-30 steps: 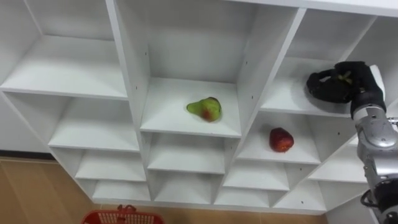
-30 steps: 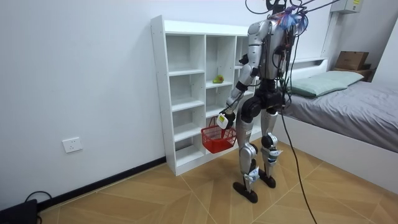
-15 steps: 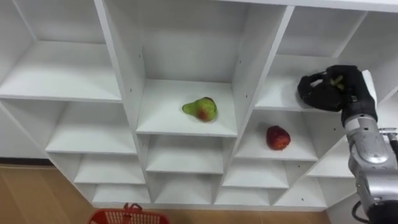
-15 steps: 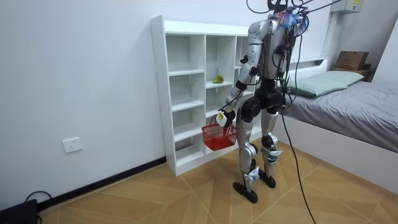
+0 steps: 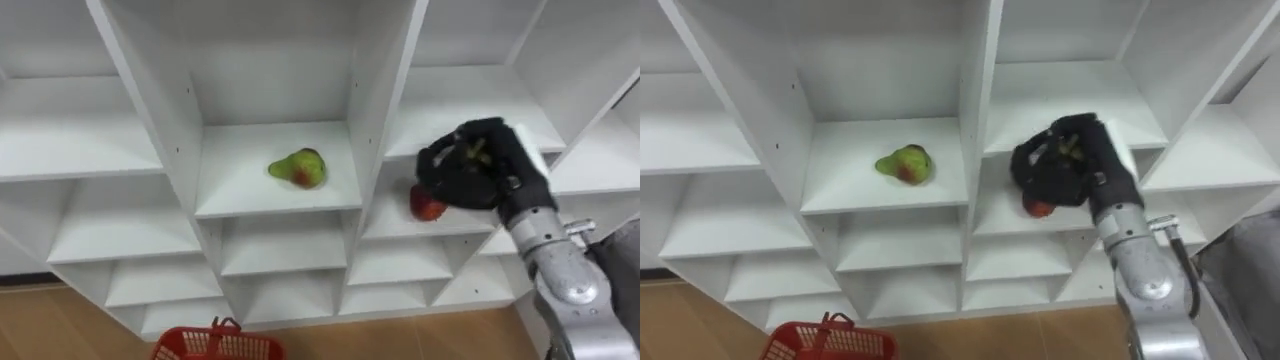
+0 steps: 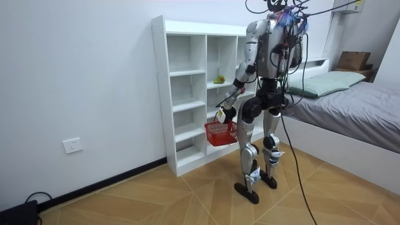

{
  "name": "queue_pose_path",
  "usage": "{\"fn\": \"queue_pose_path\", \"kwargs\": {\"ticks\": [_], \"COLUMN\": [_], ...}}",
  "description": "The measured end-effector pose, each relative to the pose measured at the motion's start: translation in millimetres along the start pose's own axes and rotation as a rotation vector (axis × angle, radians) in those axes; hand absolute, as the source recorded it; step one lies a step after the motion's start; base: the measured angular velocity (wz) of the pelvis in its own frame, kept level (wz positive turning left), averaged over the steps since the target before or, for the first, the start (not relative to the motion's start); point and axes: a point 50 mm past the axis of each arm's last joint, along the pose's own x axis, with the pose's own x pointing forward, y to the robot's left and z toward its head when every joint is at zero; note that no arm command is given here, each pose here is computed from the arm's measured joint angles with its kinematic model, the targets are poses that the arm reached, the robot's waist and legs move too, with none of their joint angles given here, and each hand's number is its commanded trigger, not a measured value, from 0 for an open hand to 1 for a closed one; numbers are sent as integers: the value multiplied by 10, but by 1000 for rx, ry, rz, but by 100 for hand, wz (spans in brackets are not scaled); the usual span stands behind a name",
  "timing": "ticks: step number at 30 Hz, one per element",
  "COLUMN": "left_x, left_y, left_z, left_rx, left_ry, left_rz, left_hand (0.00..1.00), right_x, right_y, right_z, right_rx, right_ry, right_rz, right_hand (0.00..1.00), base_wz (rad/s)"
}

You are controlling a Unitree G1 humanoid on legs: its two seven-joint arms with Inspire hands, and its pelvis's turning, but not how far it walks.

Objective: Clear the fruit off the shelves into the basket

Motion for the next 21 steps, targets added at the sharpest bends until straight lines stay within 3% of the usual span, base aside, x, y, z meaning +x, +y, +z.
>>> {"fn": "queue_pose_path", "kwargs": {"ticks": [7,21], "left_x": [2,14], "left_y": [-17,-2], "left_z": [18,127], "left_rx": [3,17], "left_ry": [-10,-51], "left_rz": [-25,-22], "left_hand": [100,100], "right_x": [-56,-89], "right_y": [83,228], "right_z": [227,270], "right_rx": [-57,-47], "right_ry": [-87,-108], "right_rz": [96,235], "right_hand": [100,100], "base_wz": [-6,0]}}
